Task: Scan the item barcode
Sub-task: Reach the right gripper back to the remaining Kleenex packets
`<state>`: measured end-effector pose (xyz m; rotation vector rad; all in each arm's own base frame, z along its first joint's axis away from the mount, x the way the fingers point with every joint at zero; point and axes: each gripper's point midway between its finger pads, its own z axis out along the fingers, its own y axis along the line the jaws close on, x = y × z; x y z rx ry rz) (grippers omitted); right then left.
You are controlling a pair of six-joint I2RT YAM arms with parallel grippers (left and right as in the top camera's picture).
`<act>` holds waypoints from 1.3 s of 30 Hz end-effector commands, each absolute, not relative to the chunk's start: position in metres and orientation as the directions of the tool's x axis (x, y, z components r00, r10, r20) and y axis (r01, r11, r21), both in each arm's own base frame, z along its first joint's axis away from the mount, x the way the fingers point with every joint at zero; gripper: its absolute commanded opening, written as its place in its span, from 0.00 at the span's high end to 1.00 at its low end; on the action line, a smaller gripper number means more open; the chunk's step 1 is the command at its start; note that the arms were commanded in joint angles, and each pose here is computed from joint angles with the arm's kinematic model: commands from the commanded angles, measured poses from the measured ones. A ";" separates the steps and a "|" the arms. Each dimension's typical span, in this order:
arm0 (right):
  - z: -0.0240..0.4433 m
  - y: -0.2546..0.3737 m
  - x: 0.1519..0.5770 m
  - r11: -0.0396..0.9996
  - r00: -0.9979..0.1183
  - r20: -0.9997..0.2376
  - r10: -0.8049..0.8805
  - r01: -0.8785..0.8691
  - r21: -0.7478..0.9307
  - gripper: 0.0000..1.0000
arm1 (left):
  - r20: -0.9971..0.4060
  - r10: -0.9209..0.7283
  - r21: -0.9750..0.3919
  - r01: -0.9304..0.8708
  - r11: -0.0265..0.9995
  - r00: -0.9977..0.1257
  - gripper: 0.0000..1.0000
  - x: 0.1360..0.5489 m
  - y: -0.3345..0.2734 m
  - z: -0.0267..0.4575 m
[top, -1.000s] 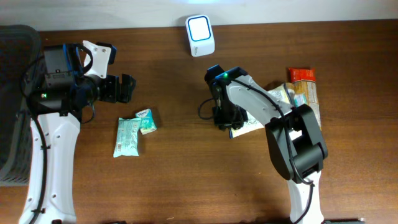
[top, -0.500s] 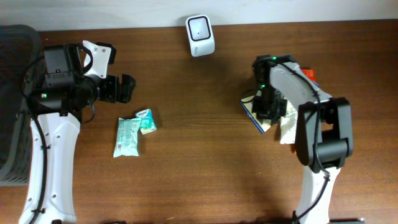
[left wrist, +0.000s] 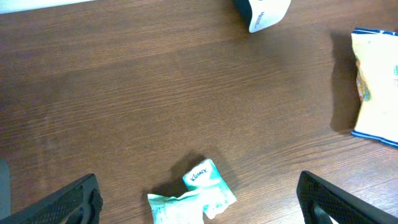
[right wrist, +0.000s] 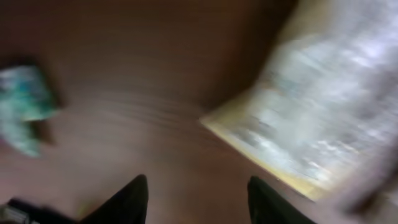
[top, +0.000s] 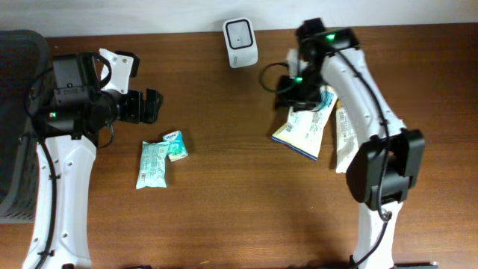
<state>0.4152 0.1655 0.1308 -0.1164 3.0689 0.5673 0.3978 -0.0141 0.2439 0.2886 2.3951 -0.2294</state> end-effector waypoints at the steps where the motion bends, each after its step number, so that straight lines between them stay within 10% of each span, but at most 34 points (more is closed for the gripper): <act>1: 0.128 0.239 0.405 0.876 -0.988 -0.053 -0.143 -0.151 0.457 0.50 | -0.689 0.160 -0.066 0.281 0.957 -0.707 0.01 0.397 -0.014 0.254; 10: 0.116 0.381 0.399 0.831 -0.924 -0.308 -0.226 -0.348 0.434 0.48 | -0.689 0.160 -0.066 0.281 0.957 -0.707 0.01 0.397 -0.014 0.254; 26: 0.008 0.430 0.348 0.756 -0.941 -0.047 -0.336 -0.299 0.582 0.70 | -0.689 0.160 -0.066 0.281 0.957 -0.707 0.01 0.397 -0.014 0.254; 34: 0.043 0.438 0.344 0.704 -0.942 -0.041 -0.332 -0.276 0.655 0.45 | -0.689 0.160 -0.066 0.281 0.957 -0.707 0.01 0.397 -0.014 0.254; 39: 0.001 0.437 0.332 0.800 -0.955 0.005 -0.297 -0.246 0.548 0.56 | -0.689 0.160 -0.066 0.281 0.957 -0.707 0.01 0.397 -0.014 0.254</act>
